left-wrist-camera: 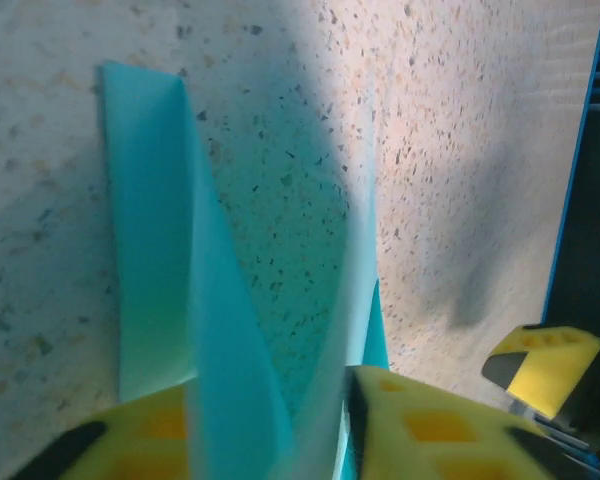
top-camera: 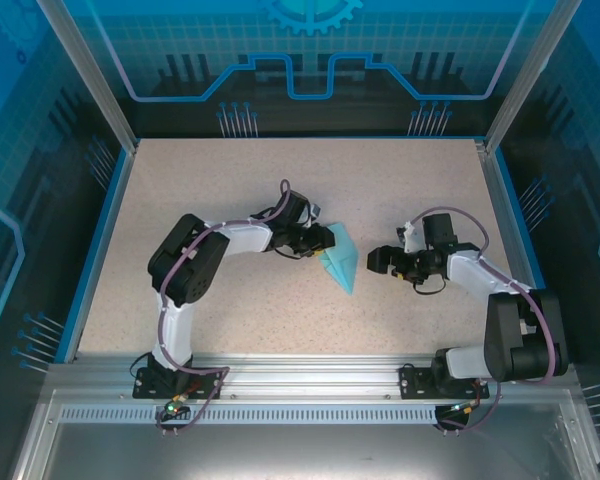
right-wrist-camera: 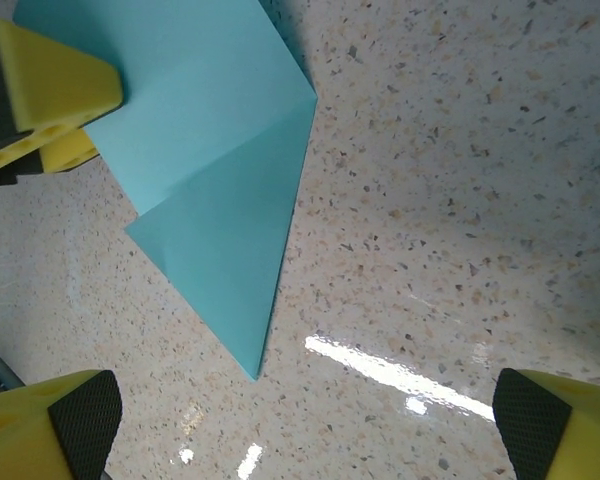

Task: Fold a paper plane with a square sheet of paper (fold left side to right side)
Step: Pick up the paper from the center of the table, then place the paper at the center of the table.

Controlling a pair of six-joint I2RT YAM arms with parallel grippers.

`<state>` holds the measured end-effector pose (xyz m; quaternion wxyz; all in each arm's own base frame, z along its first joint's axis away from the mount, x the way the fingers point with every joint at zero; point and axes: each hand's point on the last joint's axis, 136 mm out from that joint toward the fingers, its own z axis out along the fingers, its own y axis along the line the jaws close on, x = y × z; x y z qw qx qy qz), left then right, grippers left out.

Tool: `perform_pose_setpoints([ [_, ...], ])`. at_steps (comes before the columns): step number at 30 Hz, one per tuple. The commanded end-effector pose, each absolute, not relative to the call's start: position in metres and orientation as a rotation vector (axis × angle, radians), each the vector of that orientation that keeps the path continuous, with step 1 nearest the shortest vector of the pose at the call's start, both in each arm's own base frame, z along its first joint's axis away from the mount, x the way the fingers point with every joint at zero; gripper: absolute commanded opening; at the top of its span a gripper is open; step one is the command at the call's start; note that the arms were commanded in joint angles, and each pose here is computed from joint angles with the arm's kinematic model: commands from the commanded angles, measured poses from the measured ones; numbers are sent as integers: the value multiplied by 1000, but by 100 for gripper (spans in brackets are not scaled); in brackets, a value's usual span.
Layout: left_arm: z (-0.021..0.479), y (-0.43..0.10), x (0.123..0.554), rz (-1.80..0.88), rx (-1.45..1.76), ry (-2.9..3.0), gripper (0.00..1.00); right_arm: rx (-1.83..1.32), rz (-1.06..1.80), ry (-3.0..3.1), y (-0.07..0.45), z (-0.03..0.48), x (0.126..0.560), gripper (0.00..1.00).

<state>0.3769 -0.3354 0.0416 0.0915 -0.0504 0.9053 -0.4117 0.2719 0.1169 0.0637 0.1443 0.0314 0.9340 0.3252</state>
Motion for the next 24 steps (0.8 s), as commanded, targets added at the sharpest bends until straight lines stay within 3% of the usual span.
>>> perform_pose_setpoints([
  [1,57,-345,381,-1277,-67,2639,20,59,1011,2629,119,74,273,99],
  [8,70,-327,371,-1305,67,2570,0,-25,1138,2468,124,103,285,99],
  [15,89,-317,346,-1447,300,2476,0,-169,1321,2297,142,132,298,98],
  [24,113,-314,317,-1585,523,2382,0,-403,1527,2271,185,128,301,87],
])
